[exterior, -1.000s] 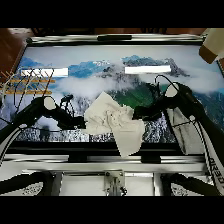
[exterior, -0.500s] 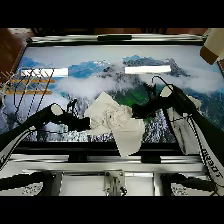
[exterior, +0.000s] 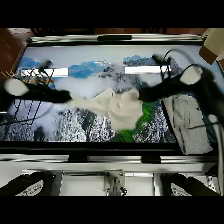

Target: Fold the shirts.

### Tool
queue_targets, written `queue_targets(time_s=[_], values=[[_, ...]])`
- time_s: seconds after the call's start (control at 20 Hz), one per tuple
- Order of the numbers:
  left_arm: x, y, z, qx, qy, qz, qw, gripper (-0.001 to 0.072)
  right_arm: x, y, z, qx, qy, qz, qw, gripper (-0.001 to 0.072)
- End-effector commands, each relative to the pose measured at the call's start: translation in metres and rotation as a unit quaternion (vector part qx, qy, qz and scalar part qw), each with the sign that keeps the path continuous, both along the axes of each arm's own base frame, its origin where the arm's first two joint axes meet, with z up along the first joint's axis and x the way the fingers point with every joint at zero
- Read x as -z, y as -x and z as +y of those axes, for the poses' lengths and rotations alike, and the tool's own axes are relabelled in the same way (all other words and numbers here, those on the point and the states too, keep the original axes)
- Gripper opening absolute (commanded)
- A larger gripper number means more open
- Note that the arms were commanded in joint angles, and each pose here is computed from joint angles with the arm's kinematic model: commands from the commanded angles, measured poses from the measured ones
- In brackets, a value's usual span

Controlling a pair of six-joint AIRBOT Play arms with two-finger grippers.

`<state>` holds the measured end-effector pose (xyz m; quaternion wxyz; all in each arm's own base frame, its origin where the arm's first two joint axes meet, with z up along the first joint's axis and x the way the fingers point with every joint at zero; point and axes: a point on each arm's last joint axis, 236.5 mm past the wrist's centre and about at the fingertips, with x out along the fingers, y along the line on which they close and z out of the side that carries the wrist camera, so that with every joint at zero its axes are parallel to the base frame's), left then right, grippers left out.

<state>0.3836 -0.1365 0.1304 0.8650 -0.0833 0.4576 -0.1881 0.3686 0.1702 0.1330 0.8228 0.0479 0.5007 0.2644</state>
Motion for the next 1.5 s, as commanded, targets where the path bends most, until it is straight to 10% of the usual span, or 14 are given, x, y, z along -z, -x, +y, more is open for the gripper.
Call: queue_targets(time_s=[0.0,0.3,0.65,1.15,1.2,1.25,1.35,1.45], values=[[-0.193,0.037,0.045,-0.04,-0.016,-0.224,0.974,0.0035,-0.155,0.019,-0.012,0.025,-0.036,-0.201,0.979,0.006],[-0.3,0.131,0.088,-0.124,-0.009,-0.35,0.929,0.0035,-0.249,0.113,-0.018,0.05,-0.129,-0.28,0.95,0.006],[-0.166,0.091,0.099,-0.125,-0.084,-0.155,0.976,0.0036,-0.019,0.167,-0.011,0.043,-0.05,0.129,0.99,0.006],[0.09,-0.011,0.037,-0.109,0.003,0.096,0.989,0.0038,0.145,0.039,0.0,0.276,-0.169,0.141,0.936,0.0068],[0.107,-0.014,0.03,-0.111,0.018,0.122,0.986,0.0058,0.147,0.032,0.001,0.29,-0.182,0.141,0.929,0.0181],[0.122,-0.014,0.024,-0.111,0.028,0.146,0.983,0.0216,0.147,0.025,0.0,0.3,-0.19,0.136,0.925,0.0473],[0.137,-0.003,0.032,-0.093,0.005,0.185,0.978,0.0646,0.133,0.023,-0.006,0.279,-0.186,0.115,0.935,0.0543],[0.142,0.022,0.06,-0.059,-0.047,0.223,0.972,0.0662,0.117,0.037,-0.034,0.238,-0.129,0.103,0.957,0.0543]])
